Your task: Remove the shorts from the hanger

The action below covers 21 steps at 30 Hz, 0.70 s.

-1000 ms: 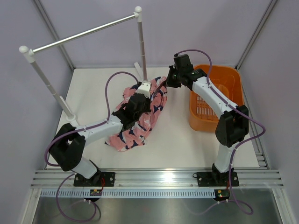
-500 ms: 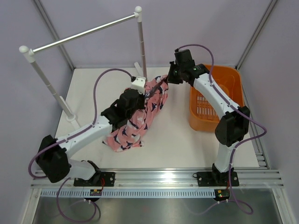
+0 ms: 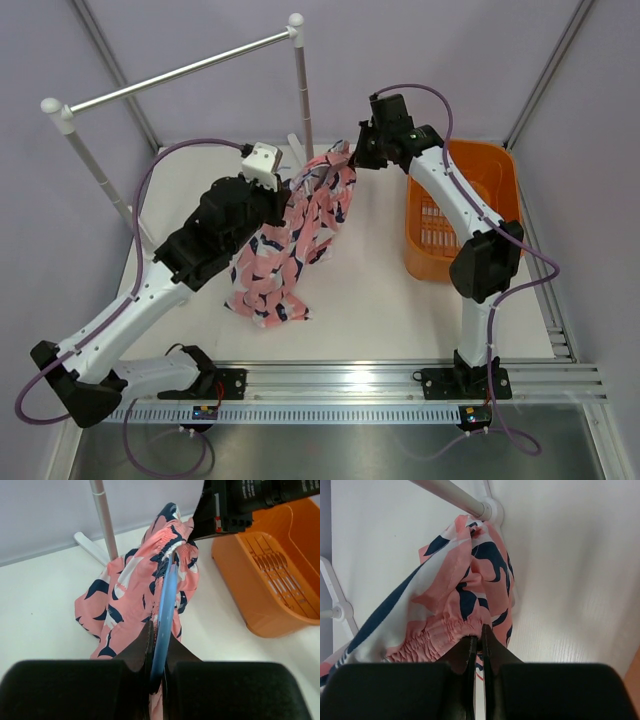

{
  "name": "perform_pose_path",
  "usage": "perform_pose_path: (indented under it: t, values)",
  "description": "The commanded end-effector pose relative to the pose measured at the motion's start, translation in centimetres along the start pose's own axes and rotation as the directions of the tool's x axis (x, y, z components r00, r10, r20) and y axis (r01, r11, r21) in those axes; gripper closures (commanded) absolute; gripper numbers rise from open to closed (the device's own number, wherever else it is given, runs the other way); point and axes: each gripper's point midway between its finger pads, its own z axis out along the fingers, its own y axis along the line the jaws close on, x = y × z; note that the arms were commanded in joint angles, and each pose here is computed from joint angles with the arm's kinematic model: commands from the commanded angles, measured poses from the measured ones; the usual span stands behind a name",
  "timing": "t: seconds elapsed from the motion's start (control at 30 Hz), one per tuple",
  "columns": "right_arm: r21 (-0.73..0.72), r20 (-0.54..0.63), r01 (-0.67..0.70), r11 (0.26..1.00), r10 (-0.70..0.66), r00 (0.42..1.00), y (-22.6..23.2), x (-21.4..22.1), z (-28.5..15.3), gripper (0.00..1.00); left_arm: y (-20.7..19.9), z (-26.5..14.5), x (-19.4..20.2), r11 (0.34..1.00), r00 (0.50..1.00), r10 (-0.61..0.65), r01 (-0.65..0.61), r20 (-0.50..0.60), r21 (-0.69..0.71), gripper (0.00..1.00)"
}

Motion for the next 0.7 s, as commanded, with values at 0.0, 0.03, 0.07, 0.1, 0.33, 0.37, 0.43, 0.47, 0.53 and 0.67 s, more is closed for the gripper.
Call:
perform_pose_path:
  t: [0.0,0.03,0.07,0.1,0.33,0.37,0.43,0.47,0.53,0.67]
  values:
    - [0.030,0.058,0.022,0.999,-0.024,0.998,-0.2,-1.4,-1.0,1.00,-2.3,-0.7,-3.8,0.993,0.999,0.013,-0.017,0.037,0.120,1.00]
    - [0.040,0.076,0.029,0.999,-0.032,0.997,-0.2,-2.1,-1.5,1.00,-2.3,-0.7,-3.0,0.991,0.999,0.032,-0.032,0.001,0.126,1.00]
    - [0.067,0.112,0.031,0.997,-0.038,0.993,-0.2,-3.4,-2.5,1.00,-2.4,-0.9,-3.1,0.991,0.999,0.033,-0.033,0.003,0.133,1.00]
    - [0.071,0.121,0.044,0.996,-0.052,0.991,0.0,-3.9,-2.9,1.00,-2.5,-1.0,-2.6,0.989,0.999,0.037,-0.036,-0.005,0.143,1.00]
    - [0.088,0.179,0.052,0.995,-0.067,0.981,1.0,-7.0,-5.1,1.00,-2.7,-1.5,-0.6,0.985,0.997,0.039,-0.028,-0.064,0.172,1.00]
    - [0.082,0.184,0.050,0.995,-0.064,0.981,1.0,-7.0,-4.9,1.00,-2.6,-1.4,-0.5,0.986,0.997,0.038,-0.026,-0.073,0.162,1.00]
    - [0.080,0.192,0.047,0.996,-0.062,0.980,1.1,-7.1,-4.8,1.00,-3.0,-1.6,-0.1,0.981,0.997,0.042,-0.028,-0.071,0.191,1.00]
    - [0.095,0.187,0.048,0.994,-0.065,0.980,0.7,-7.1,-4.8,1.00,-3.2,-1.9,-0.2,0.978,0.997,0.037,-0.023,-0.063,0.205,1.00]
    - [0.104,0.167,0.049,0.993,-0.066,0.984,0.5,-6.7,-4.4,1.00,-3.0,-2.3,-1.2,0.981,1.000,0.012,-0.010,-0.009,0.196,1.00]
    - [0.063,0.107,0.027,0.998,-0.034,0.994,0.4,-4.4,-2.5,1.00,-2.2,-4.1,-4.1,0.984,0.995,-0.016,-0.003,0.101,0.178,1.00]
